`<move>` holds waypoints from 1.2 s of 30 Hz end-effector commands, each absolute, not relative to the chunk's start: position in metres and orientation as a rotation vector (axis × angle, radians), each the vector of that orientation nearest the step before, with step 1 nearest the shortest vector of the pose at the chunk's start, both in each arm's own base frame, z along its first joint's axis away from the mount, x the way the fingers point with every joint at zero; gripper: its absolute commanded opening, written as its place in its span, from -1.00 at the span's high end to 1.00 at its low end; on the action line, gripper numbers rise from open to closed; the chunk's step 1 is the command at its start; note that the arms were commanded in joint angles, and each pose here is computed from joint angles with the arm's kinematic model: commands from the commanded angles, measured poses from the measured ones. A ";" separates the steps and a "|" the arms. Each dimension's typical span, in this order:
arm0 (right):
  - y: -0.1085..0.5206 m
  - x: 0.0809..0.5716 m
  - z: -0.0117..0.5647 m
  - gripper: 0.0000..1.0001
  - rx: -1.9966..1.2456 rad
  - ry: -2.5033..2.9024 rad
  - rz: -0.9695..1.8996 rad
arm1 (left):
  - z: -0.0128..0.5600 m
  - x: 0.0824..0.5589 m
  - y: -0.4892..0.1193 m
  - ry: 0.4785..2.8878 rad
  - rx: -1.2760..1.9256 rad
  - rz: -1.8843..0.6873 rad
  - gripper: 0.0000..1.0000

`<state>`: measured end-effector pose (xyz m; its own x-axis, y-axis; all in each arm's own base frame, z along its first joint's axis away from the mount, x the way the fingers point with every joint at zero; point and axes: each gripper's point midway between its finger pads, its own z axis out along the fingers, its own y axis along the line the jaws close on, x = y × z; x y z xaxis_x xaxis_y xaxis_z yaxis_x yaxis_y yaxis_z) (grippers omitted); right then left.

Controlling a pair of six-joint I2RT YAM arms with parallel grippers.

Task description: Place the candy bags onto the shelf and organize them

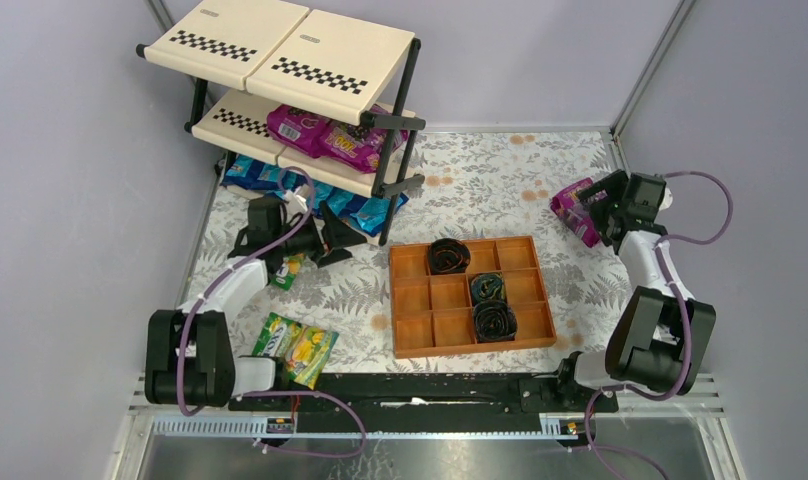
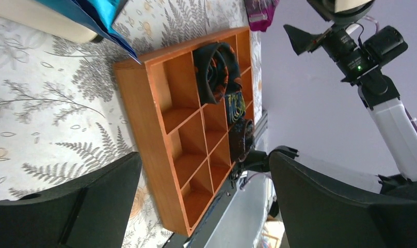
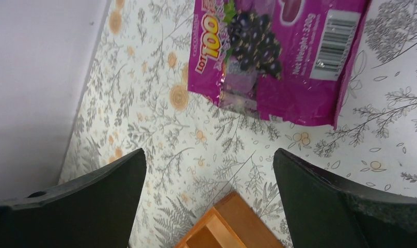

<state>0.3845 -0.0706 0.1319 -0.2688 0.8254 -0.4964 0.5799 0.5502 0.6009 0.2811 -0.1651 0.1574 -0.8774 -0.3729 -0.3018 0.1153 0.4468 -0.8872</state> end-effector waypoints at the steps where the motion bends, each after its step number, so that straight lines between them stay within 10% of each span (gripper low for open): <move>1: -0.097 0.392 0.141 -1.00 1.206 1.866 0.292 | 0.160 0.273 -0.183 2.243 -0.117 -1.526 -0.97; 14: -0.151 0.374 0.079 -1.00 1.295 1.983 0.063 | 0.146 0.274 -0.183 2.329 -0.118 -1.471 -0.98; 29: -0.134 0.421 0.048 -1.00 1.219 1.946 0.463 | 0.143 0.284 -0.165 2.314 -0.164 -1.357 -0.98; 36: -0.122 0.425 0.046 -0.68 1.180 1.879 0.569 | 0.151 0.298 -0.147 2.266 -0.195 -1.256 -0.97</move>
